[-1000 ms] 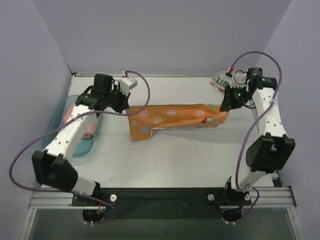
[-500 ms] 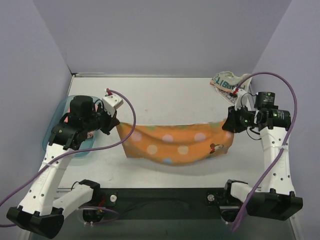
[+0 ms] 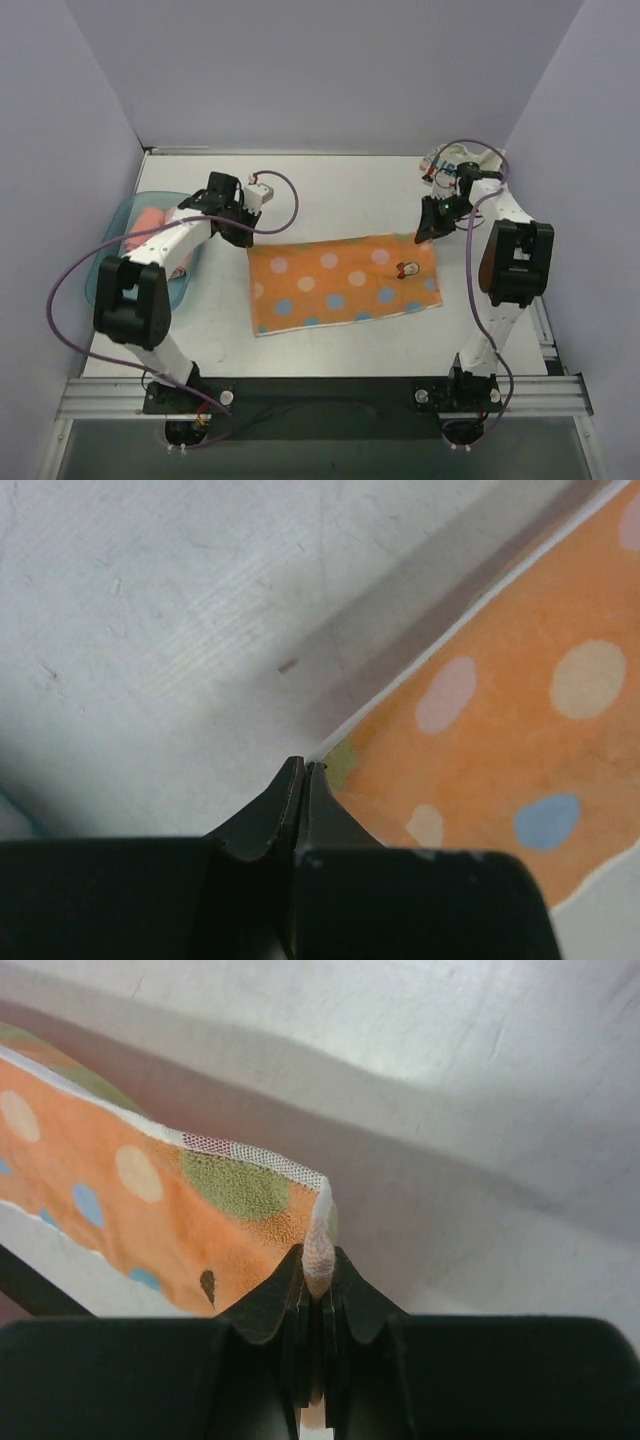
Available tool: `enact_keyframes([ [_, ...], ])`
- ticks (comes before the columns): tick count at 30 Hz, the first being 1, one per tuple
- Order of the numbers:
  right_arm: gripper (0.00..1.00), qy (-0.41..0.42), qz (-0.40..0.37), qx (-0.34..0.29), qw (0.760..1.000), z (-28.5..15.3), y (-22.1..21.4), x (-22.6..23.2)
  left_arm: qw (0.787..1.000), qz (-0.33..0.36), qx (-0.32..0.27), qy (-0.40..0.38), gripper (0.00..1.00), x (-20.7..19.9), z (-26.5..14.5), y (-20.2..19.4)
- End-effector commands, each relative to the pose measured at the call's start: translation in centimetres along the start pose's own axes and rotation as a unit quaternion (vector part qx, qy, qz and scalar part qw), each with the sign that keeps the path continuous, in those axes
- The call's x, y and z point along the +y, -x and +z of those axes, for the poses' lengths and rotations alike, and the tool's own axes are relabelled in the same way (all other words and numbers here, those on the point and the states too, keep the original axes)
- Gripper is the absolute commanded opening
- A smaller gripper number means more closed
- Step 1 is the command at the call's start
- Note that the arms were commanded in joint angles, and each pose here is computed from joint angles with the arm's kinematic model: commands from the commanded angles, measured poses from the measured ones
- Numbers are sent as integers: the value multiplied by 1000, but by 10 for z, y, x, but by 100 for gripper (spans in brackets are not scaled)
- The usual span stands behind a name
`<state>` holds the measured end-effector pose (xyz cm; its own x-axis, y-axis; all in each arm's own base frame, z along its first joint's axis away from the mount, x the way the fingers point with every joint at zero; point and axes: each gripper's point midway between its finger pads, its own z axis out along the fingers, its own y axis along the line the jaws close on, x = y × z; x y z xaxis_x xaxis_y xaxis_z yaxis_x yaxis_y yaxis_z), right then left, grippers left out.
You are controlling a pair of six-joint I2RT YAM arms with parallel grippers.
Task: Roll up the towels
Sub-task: Flatten the towel
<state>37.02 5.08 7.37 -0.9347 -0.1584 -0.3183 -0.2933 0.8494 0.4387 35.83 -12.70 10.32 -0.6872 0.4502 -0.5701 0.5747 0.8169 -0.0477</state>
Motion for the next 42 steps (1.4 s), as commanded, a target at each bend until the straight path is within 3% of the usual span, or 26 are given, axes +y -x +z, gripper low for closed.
enact_keyframes([
  [1,6,-38,8,-34,999,1,42,-13,997,12,-68,38,0,35,19,57],
  [4,19,-63,22,-26,997,16,55,-32,998,10,-58,34,0,50,49,67],
  [5,30,-70,26,-25,997,19,58,-37,998,4,-45,36,0,56,63,62],
  [7,41,-87,42,-24,995,23,62,-47,998,-4,-55,37,0,66,70,75],
  [8,55,-96,41,-32,994,20,70,-50,998,-11,-47,34,0,72,80,70],
  [10,59,-113,41,-41,992,11,76,-54,998,-15,-55,38,3,81,81,81],
  [12,59,-121,40,-54,990,-6,78,-53,998,-25,-55,20,27,81,77,82],
  [13,59,-113,34,-49,992,-13,73,-47,998,-29,-49,7,52,76,72,79],
  [15,59,-105,25,-45,993,-30,59,-32,997,-24,-66,-23,61,63,47,85],
  [19,52,-52,12,30,998,-38,-7,13,995,-7,-70,-69,74,25,2,62],
  [21,42,-51,7,89,995,-36,-54,25,995,-5,-55,-80,71,9,-16,38],
  [25,20,-71,-19,160,984,-23,-106,35,995,-1,-13,-95,44,-11,-27,-8],
  [30,11,-97,-1,208,973,-5,-128,24,993,-19,33,-112,24,-28,-16,-50],
  [42,9,-142,-7,283,949,9,-159,5,988,-33,102,-109,17,-44,15,-87],
])
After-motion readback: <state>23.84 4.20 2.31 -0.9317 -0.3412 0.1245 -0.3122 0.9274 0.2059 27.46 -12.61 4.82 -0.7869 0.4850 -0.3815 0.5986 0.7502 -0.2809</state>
